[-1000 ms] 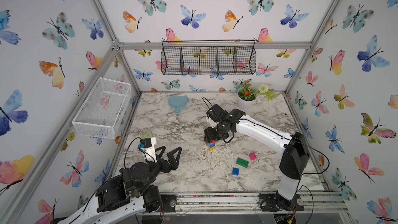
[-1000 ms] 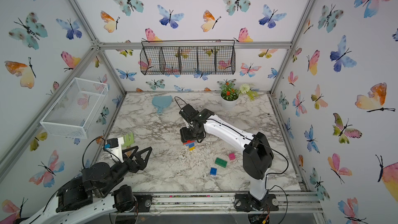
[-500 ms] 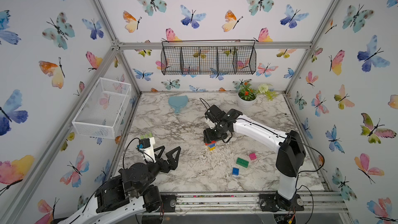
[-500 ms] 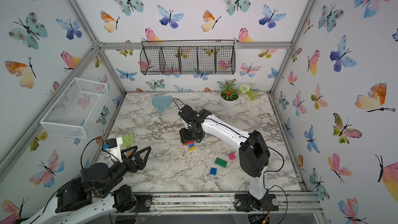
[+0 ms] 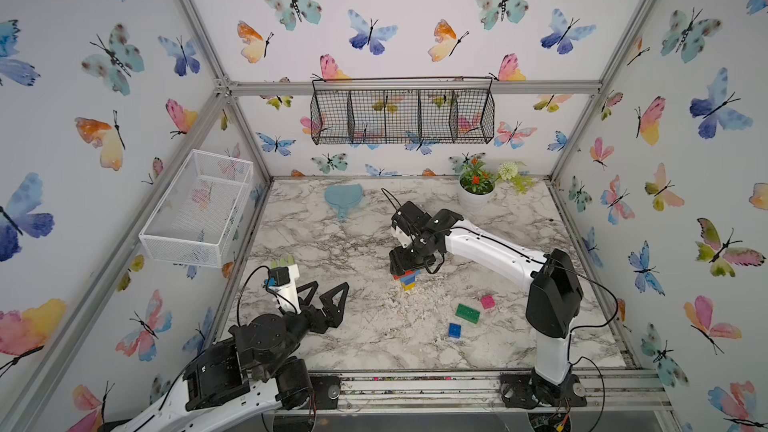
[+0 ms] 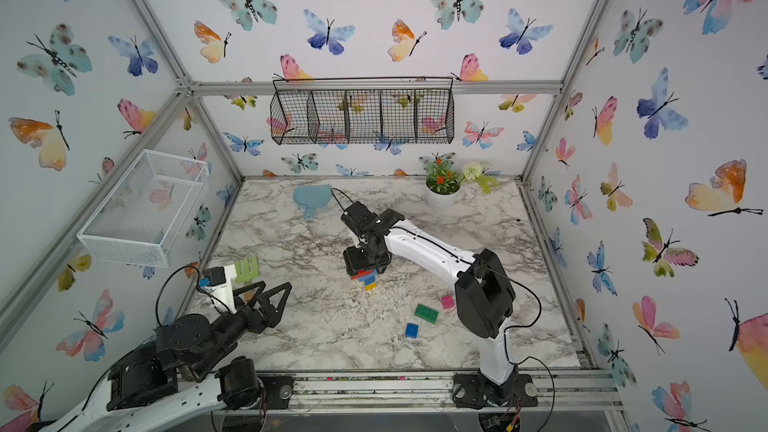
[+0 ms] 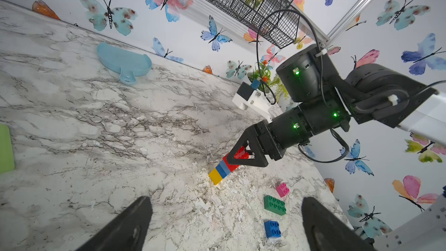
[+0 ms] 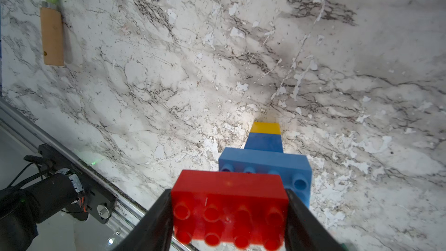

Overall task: Assemble a spoon with lego
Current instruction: Assemble the lego brick with the lego brick.

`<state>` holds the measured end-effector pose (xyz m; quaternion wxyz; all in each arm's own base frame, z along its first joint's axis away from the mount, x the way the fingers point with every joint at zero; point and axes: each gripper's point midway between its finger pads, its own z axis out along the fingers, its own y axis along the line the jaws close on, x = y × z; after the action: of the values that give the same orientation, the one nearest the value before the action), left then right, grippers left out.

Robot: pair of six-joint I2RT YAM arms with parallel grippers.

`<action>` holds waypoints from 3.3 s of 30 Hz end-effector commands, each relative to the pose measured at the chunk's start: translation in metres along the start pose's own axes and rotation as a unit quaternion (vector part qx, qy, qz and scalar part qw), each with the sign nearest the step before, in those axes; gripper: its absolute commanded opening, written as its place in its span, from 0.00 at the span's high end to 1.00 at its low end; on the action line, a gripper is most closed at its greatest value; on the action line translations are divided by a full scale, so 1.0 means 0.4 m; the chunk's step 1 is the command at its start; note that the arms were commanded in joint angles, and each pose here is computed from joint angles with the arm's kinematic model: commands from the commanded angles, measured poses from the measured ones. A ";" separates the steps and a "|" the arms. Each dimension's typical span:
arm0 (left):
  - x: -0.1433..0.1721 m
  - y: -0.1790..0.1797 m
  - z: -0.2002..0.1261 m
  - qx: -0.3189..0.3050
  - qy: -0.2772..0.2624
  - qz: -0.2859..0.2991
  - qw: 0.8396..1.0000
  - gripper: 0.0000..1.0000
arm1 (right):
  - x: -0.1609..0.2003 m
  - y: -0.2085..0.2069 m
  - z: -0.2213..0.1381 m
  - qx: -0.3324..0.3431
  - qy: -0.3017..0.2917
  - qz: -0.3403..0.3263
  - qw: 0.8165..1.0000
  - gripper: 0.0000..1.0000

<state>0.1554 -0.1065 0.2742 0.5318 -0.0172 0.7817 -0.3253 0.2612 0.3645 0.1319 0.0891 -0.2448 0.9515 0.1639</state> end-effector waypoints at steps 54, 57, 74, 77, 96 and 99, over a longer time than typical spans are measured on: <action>0.007 0.012 0.008 -0.016 0.000 0.006 1.000 0.02 | 0.059 -0.061 0.084 0.035 0.070 -0.038 0.996 0.99; 0.007 0.012 0.008 -0.016 0.000 0.007 1.000 0.02 | 0.070 -0.073 0.090 0.045 0.077 -0.034 0.995 0.99; 0.006 0.010 0.007 -0.013 -0.001 0.006 1.000 0.02 | 0.143 -0.152 0.135 0.132 0.124 -0.028 0.983 0.99; 0.006 0.010 0.007 -0.012 -0.001 0.006 1.000 0.02 | 0.146 -0.155 0.136 0.138 0.126 -0.029 0.982 0.99; 0.001 0.011 0.002 -0.010 -0.005 0.002 1.000 0.02 | 0.215 -0.150 0.183 0.158 0.163 -0.028 0.974 0.98; 0.001 0.011 0.003 -0.010 -0.005 0.003 1.000 0.02 | 0.221 -0.160 0.183 0.168 0.162 -0.018 0.972 0.99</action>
<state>0.1565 -0.1068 0.2732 0.5316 -0.0190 0.7834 -0.3215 0.2635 0.3604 0.1090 0.1249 -0.2885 0.9459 0.0799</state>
